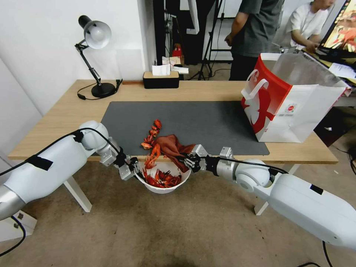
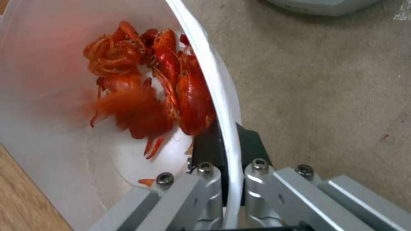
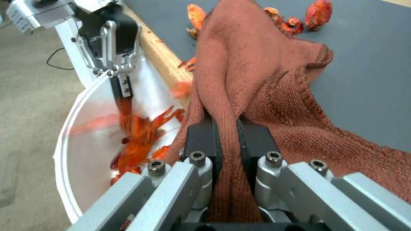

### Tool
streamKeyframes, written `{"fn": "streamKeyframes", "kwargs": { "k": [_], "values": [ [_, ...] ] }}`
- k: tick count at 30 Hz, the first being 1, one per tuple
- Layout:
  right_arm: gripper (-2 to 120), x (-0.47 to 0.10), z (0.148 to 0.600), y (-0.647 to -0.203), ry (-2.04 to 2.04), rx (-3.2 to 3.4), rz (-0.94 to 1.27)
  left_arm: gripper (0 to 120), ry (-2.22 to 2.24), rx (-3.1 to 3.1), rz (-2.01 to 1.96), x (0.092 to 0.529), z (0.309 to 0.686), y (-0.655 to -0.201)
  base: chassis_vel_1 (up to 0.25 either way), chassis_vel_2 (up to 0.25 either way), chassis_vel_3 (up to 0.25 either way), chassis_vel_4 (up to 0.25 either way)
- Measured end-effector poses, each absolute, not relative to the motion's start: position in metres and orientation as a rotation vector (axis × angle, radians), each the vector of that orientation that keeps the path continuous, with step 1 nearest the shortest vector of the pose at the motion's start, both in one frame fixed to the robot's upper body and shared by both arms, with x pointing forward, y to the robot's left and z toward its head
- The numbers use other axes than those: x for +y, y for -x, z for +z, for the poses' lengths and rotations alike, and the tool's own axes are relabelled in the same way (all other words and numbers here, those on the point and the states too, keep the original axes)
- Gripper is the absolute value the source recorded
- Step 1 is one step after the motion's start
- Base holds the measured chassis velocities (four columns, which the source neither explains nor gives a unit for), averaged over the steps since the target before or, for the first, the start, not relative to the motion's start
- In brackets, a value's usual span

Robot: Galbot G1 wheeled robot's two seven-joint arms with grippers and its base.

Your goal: Sweep shrimp from table into container with towel, then put container into takeout bag.

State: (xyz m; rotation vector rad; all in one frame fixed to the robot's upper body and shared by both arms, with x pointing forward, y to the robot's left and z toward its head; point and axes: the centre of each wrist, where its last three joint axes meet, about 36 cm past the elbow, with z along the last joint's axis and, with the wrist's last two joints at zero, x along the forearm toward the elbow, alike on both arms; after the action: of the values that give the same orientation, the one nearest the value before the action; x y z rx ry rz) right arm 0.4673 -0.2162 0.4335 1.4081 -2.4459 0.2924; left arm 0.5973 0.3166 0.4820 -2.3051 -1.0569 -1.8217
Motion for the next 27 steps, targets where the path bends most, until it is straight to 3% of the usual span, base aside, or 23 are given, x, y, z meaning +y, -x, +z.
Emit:
{"fn": "streamKeyframes", "kwargs": {
  "k": [27],
  "values": [
    [5,-0.205,0.429,-0.432,-1.479,-2.409,0.249,0,2.286,-1.064,-1.827,0.323,0.487,-0.593,0.000,0.000,0.000,0.000]
  ]
}}
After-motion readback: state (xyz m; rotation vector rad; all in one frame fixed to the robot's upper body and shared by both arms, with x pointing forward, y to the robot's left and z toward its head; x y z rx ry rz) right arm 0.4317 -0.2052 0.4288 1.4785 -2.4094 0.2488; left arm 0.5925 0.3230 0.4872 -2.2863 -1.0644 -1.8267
